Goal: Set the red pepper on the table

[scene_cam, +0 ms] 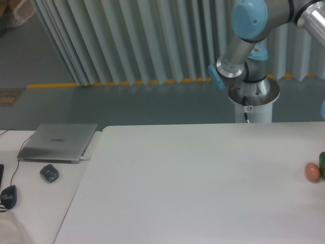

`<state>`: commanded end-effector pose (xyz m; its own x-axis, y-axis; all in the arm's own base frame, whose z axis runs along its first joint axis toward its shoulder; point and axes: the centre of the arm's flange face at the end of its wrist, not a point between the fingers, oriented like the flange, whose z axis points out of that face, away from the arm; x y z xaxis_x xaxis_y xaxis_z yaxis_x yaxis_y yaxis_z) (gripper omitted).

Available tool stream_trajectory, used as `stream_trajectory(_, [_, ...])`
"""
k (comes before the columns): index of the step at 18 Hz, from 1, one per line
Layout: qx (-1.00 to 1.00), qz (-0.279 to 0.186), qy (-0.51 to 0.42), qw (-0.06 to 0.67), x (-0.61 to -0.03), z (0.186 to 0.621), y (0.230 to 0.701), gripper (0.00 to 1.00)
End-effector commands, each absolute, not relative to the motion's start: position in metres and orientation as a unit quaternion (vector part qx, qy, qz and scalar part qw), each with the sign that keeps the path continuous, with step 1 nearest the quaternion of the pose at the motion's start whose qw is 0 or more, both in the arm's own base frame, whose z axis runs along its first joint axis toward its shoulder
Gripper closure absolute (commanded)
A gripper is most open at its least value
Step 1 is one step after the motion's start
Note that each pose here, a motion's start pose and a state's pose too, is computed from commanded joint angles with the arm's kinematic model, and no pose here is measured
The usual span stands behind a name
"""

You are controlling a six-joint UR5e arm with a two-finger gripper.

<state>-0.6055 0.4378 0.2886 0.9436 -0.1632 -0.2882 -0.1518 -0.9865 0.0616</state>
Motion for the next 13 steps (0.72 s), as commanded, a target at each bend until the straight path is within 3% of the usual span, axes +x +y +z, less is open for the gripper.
stream_trajectory(5, [0.986, -0.147, -0.08, 0.021, -0.6075, 0.2871, 0.4361, 0.0])
stream_trajectory(6, [0.986, -0.147, -0.079, 0.021, -0.6072, 0.2863, 0.436, 0.07])
stream_trajectory(7, [0.986, -0.148, -0.078, 0.02, -0.6077, 0.2891, 0.435, 0.32])
stream_trajectory(8, [0.986, -0.147, -0.078, 0.021, -0.6075, 0.2884, 0.4348, 0.39])
stream_trajectory(11, [0.986, -0.144, -0.079, 0.025, -0.6052, 0.2842, 0.4356, 0.41])
stream_trajectory(13, [0.985, -0.148, -0.077, 0.043, -0.6063, 0.2807, 0.4332, 0.56])
